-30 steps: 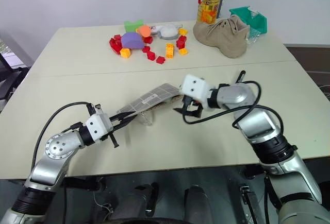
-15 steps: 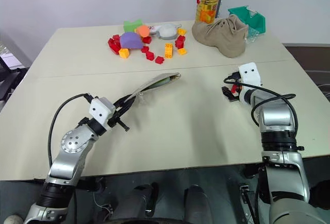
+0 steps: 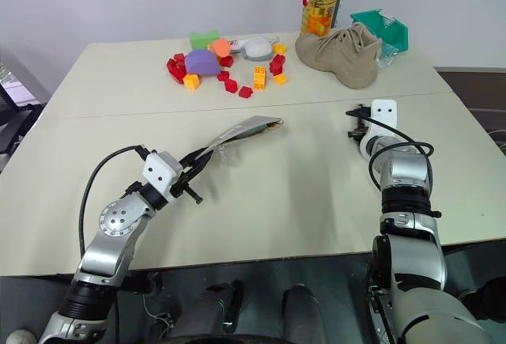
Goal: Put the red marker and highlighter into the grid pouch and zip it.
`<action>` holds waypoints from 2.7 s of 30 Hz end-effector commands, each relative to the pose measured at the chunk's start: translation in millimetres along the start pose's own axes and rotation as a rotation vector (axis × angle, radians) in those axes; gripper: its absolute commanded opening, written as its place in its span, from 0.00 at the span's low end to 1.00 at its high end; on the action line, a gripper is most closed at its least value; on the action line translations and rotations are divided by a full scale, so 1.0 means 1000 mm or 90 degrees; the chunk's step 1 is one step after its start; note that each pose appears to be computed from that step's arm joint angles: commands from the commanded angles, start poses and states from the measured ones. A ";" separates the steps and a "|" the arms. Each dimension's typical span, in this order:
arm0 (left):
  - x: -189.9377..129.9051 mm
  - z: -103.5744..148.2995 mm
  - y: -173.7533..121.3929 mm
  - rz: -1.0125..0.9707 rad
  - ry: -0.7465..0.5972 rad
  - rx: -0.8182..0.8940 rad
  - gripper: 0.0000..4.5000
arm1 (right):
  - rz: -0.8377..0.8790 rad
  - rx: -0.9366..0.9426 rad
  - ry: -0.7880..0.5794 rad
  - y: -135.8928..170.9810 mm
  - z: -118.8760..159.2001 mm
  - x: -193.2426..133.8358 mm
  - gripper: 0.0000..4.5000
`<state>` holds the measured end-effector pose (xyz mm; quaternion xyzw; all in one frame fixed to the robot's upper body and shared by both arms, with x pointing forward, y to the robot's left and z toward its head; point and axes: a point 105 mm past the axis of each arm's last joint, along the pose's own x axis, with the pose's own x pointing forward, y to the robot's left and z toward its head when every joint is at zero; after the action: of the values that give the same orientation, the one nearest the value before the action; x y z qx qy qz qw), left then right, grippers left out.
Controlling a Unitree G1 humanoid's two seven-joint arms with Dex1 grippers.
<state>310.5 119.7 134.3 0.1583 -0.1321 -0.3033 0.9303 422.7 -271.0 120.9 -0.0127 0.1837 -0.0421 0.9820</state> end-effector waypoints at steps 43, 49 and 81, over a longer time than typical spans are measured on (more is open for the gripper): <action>-0.002 0.024 -0.027 -0.154 -0.057 0.048 0.00 | 0.527 -0.933 -0.317 0.165 0.033 -0.114 0.08; -0.001 0.023 -0.025 -0.150 -0.053 0.052 0.00 | 0.541 -0.934 -0.340 0.176 0.032 -0.116 0.31; 0.035 0.054 0.007 0.058 -0.162 -0.141 0.00 | 0.609 -0.148 -0.235 0.232 0.052 -0.122 0.47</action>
<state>328.8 95.7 177.7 0.0093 -0.1940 -0.2853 0.9385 345.4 -33.0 189.6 -0.0414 0.0251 0.4343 0.8994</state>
